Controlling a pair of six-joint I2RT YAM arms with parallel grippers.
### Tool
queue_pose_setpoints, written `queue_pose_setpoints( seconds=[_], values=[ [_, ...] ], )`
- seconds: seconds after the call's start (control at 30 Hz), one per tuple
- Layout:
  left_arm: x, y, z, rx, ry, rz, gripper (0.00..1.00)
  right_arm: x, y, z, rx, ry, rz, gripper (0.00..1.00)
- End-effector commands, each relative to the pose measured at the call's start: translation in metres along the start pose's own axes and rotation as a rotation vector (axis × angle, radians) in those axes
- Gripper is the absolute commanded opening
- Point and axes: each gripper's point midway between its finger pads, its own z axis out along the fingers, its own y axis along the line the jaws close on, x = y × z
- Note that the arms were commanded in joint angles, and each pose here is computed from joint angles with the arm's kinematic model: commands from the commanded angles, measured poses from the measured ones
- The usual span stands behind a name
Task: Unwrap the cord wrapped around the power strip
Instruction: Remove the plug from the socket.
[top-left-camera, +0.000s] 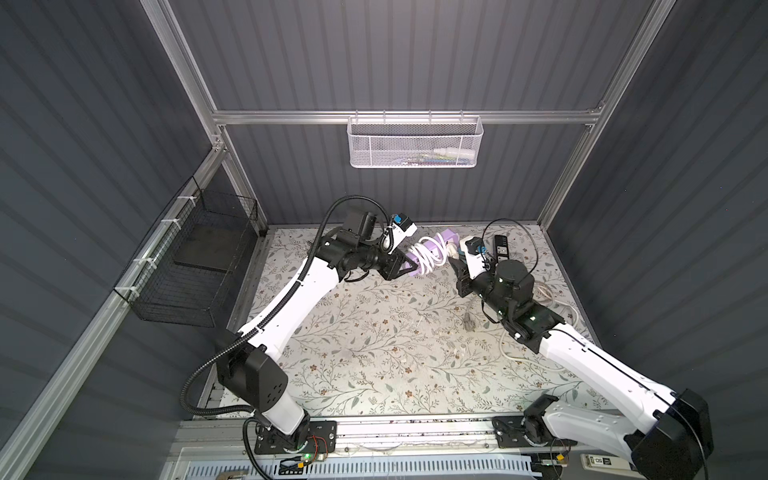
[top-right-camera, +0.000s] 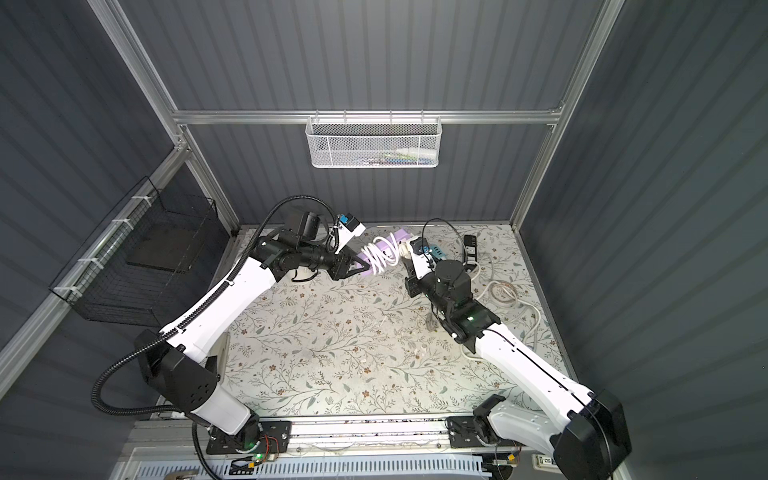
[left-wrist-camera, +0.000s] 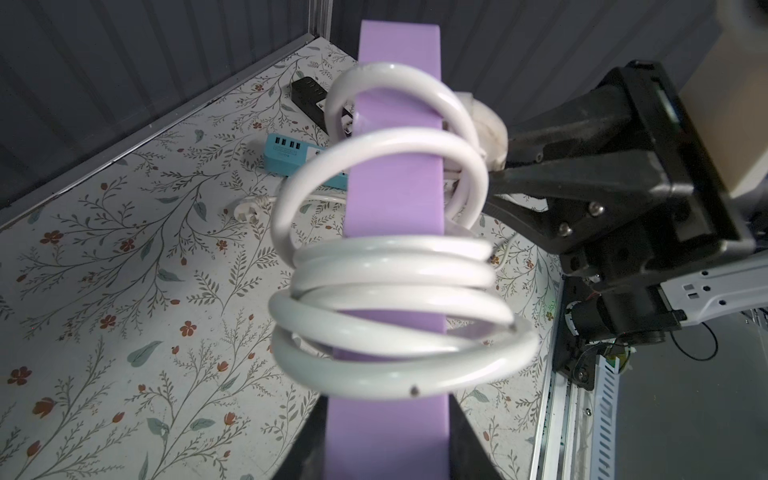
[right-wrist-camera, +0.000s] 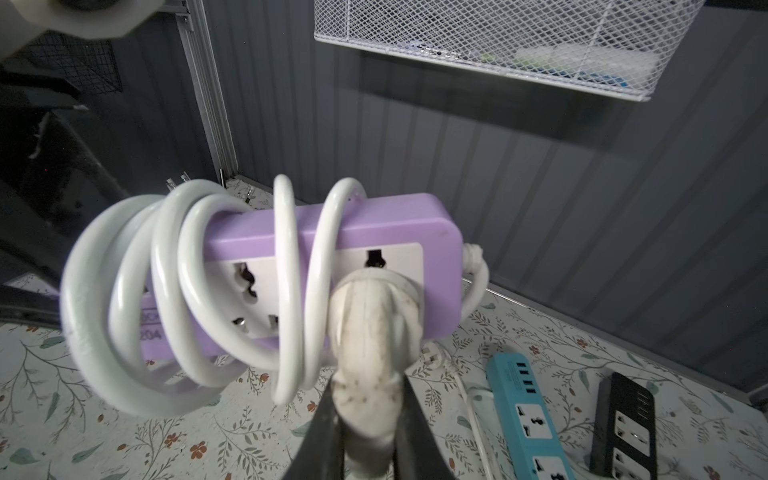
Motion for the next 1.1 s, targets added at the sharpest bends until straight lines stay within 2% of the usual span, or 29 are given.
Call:
queue_pose_setpoints(
  seconds=[0.0,0.4,0.57,0.87,1.07],
  values=[
    [-0.045,0.017,-0.015,-0.115,-0.164,0.053,0.00,-0.019,0.050,-0.009,-0.204,-0.077,-0.028,0.00],
    [-0.045,0.015,-0.016,-0.106,-0.169,0.056,0.00,-0.031,-0.018,-0.028,-0.164,-0.107,0.085,0.00],
    [-0.046,0.014,-0.015,-0.100,-0.175,0.053,0.00,-0.030,-0.008,-0.027,-0.184,-0.091,0.066,0.00],
    [-0.047,0.016,-0.014,-0.106,-0.181,0.050,0.00,-0.019,0.051,-0.013,-0.217,-0.067,-0.028,0.00],
    [-0.046,0.016,-0.017,-0.119,-0.178,0.057,0.00,-0.015,0.051,-0.013,-0.208,-0.068,-0.025,0.00]
  ],
)
